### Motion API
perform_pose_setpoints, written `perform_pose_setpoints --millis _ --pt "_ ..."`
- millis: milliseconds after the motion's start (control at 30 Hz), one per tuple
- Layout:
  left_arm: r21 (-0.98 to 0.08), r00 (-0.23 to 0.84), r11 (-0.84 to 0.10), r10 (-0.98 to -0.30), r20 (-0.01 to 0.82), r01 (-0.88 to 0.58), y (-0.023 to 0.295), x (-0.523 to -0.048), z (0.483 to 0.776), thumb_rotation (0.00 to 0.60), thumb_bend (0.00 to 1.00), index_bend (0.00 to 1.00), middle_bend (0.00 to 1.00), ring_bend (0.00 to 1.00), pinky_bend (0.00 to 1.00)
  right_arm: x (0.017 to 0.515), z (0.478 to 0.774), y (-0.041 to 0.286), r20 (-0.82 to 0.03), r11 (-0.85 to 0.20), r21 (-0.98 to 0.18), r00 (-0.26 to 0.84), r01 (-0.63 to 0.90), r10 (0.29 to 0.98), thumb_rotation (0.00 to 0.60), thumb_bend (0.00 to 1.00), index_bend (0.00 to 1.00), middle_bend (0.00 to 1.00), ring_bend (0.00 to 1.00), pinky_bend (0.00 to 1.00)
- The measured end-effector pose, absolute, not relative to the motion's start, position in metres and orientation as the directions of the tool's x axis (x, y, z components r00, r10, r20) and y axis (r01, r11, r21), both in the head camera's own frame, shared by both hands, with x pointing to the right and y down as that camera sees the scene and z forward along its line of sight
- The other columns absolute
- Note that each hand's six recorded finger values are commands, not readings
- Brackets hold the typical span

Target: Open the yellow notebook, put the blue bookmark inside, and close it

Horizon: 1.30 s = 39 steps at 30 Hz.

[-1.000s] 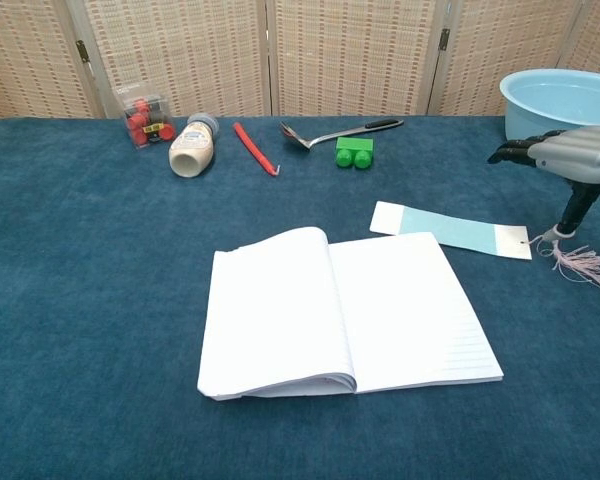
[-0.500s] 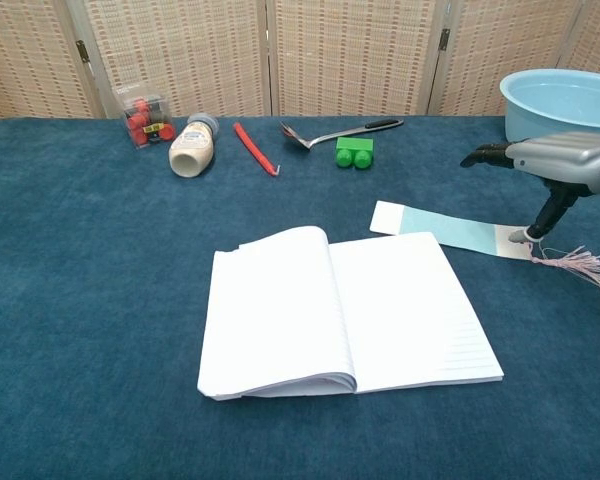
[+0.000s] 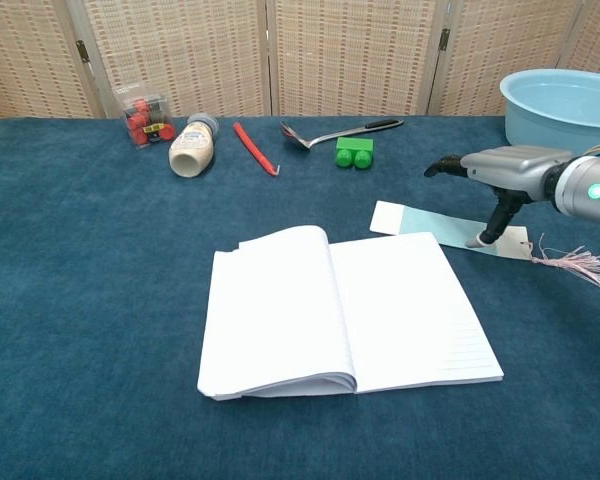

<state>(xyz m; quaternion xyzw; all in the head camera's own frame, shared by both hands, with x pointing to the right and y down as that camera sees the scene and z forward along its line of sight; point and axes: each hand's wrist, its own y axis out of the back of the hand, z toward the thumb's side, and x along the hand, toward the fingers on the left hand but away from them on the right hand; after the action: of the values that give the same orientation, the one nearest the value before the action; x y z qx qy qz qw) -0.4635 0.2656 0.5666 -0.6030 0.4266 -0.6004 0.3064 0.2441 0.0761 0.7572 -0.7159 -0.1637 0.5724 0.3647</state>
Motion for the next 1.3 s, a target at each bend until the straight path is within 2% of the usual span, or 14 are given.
perform_pose_setpoints --millis 200,633,1100,1300 --pt "-0.879 -0.086 -0.454 -0.879 0.468 -0.145 0.266 -0.464 0.568 0.6 0.07 0.15 0.04 0.04 0.15 0.239 0.766 0.073 -0.718 -0.693 -0.693 0.273 -0.2 0.64 0.6 0.14 0.06 0.02 0.0 0.0" --pt "-0.878 -0.089 -0.456 -0.878 0.47 -0.145 0.265 -0.465 0.569 0.6 0.07 0.15 0.04 0.04 0.15 0.231 0.773 0.066 -0.756 -0.724 -0.654 0.237 -0.221 0.61 0.6 0.14 0.08 0.01 0.0 0.0" --pt "-0.877 -0.1 -0.459 -0.875 0.473 -0.14 0.268 -0.469 0.57 0.6 0.07 0.15 0.04 0.04 0.15 0.261 0.779 0.045 -0.746 -0.698 -0.66 0.135 -0.279 0.652 0.6 0.16 0.08 0.01 0.0 0.0" --pt "-0.878 -0.099 -0.458 -0.876 0.472 -0.139 0.268 -0.469 0.569 0.6 0.07 0.15 0.04 0.04 0.15 0.254 0.773 0.05 -0.758 -0.714 -0.651 0.17 -0.257 0.63 0.6 0.17 0.1 0.01 0.0 0.0"
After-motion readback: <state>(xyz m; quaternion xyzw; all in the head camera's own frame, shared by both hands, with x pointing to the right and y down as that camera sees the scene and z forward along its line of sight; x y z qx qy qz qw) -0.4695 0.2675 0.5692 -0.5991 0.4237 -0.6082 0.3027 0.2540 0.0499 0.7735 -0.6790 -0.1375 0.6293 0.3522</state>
